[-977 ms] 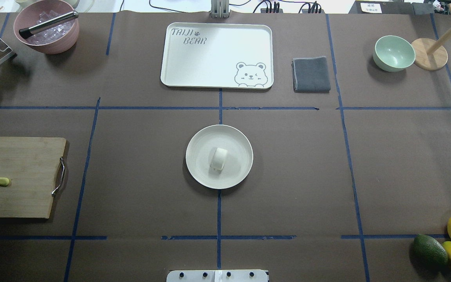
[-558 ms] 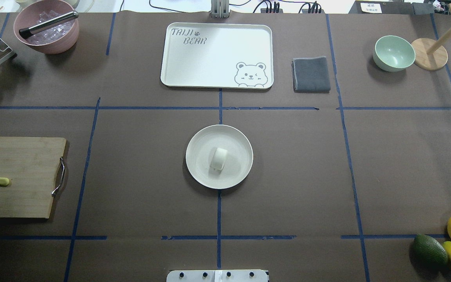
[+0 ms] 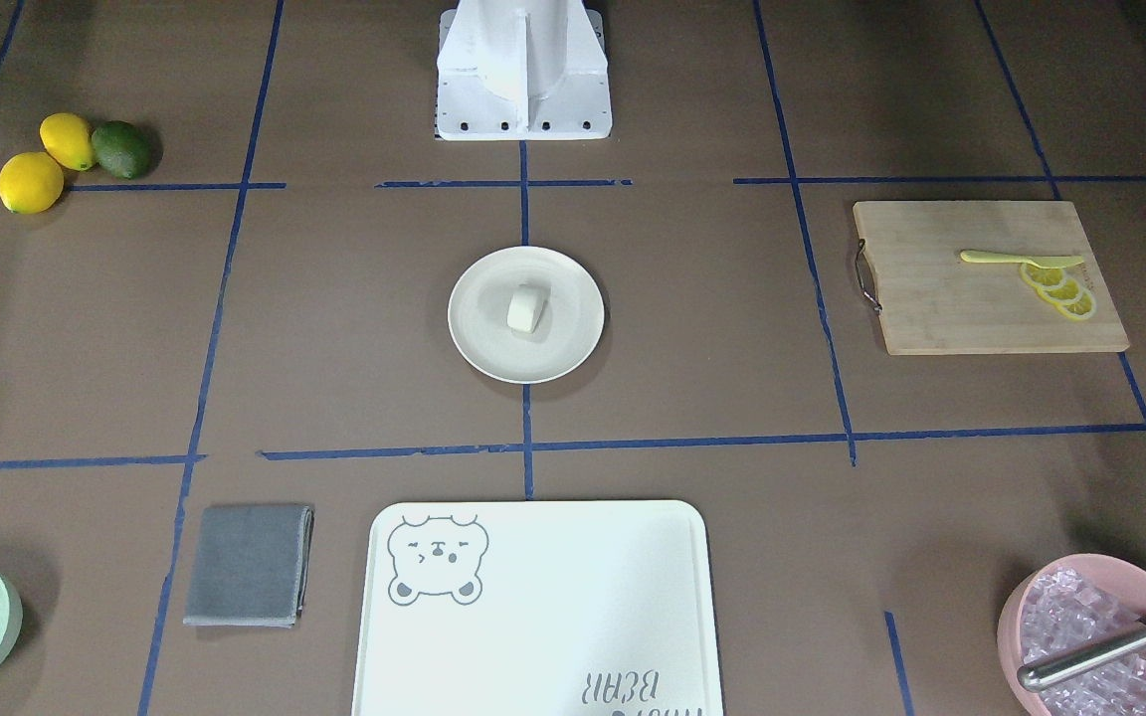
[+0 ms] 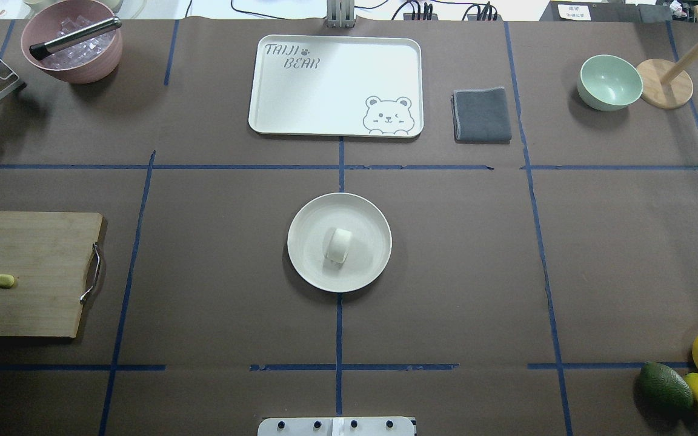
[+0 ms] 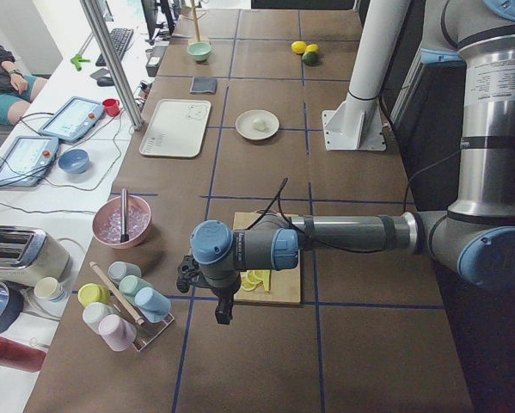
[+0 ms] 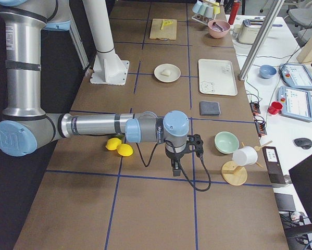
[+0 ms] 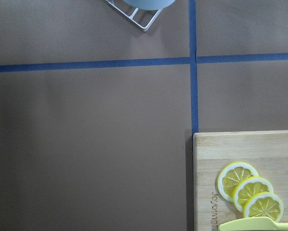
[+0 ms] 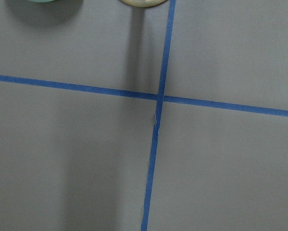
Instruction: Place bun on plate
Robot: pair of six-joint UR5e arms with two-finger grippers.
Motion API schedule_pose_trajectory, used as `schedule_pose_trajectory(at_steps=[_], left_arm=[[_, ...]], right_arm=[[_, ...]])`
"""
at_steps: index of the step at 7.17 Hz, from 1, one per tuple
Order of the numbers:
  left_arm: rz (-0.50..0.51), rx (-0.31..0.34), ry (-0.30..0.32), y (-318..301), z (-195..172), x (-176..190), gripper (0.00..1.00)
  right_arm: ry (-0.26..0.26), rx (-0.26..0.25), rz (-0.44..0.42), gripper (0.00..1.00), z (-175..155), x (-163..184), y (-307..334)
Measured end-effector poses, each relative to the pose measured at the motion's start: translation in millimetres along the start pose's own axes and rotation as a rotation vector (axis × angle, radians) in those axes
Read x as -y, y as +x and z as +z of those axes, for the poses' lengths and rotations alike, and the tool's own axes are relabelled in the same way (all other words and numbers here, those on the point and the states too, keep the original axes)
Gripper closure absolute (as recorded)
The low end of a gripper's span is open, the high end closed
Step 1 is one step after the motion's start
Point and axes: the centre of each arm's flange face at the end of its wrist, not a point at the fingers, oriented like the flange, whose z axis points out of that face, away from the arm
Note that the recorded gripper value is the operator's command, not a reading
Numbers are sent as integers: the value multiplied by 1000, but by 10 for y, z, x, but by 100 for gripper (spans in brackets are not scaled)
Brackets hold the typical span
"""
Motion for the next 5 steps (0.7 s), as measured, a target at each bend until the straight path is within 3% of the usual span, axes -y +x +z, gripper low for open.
schedule_pose_trajectory(at_steps=[5], left_arm=[[11, 0, 1, 4, -5, 7, 0]], right_arm=[[2, 0, -2, 0, -7, 9, -6]])
